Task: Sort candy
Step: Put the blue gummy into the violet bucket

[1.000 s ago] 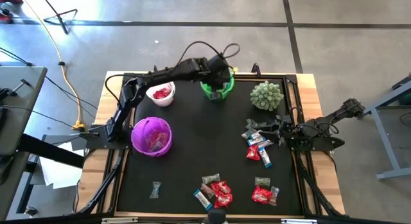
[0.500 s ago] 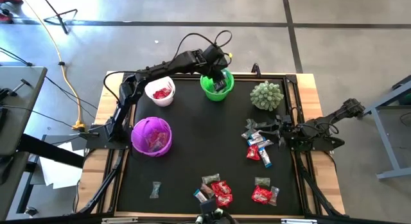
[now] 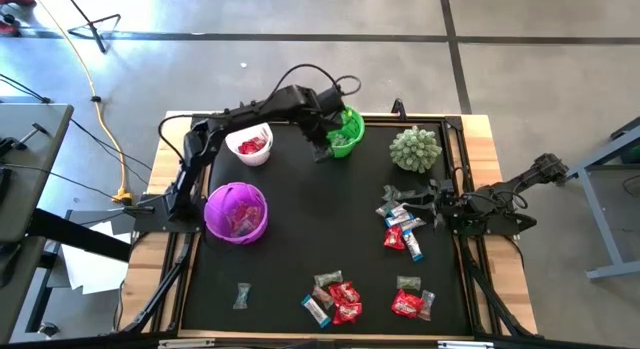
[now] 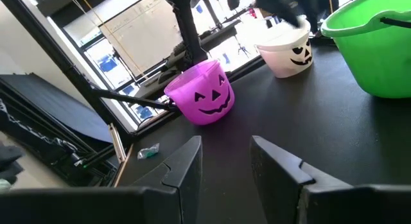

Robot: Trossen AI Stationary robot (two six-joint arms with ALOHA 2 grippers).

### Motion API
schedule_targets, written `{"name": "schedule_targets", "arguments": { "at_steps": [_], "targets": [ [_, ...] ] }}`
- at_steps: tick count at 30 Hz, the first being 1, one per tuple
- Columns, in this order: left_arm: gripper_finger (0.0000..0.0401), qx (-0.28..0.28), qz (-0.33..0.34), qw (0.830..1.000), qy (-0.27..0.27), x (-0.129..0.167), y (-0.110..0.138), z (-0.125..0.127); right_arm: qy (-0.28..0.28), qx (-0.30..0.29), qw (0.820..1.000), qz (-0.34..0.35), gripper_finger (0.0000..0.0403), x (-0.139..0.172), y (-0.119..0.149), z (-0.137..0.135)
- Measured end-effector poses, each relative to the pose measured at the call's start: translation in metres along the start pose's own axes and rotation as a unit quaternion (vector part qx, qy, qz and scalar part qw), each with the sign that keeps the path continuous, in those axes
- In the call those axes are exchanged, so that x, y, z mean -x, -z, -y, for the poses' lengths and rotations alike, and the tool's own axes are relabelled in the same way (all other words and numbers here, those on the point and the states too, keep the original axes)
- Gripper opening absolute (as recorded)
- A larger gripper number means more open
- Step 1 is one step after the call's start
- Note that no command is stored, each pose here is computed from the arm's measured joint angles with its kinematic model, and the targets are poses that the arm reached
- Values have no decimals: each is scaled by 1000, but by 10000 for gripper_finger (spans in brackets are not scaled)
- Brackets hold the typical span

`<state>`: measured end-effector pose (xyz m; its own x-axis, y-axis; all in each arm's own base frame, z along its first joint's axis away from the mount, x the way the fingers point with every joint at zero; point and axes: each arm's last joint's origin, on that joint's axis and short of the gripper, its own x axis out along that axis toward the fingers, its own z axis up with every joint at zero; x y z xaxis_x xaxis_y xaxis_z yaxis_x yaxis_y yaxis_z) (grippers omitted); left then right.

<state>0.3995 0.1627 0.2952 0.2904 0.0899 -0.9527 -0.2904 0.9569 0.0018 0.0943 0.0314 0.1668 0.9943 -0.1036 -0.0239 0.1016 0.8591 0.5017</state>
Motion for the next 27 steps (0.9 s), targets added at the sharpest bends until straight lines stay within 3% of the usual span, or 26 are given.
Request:
{"name": "schedule_targets", "arguments": {
  "at_steps": [6,10,20,27],
  "targets": [
    [152,-49,-15,999,-13,28,11,36,0,0,1000,0,126,0,0,0],
    [154,-52,-22,998,-29,33,16,63,0,0,1000,0,126,0,0,0],
    [155,-3,-33,999,-40,26,33,143,0,0,1000,0,126,0,0,0],
    [155,74,-45,996,1,15,63,218,0,0,1000,0,126,0,0,0]
  ]
}}
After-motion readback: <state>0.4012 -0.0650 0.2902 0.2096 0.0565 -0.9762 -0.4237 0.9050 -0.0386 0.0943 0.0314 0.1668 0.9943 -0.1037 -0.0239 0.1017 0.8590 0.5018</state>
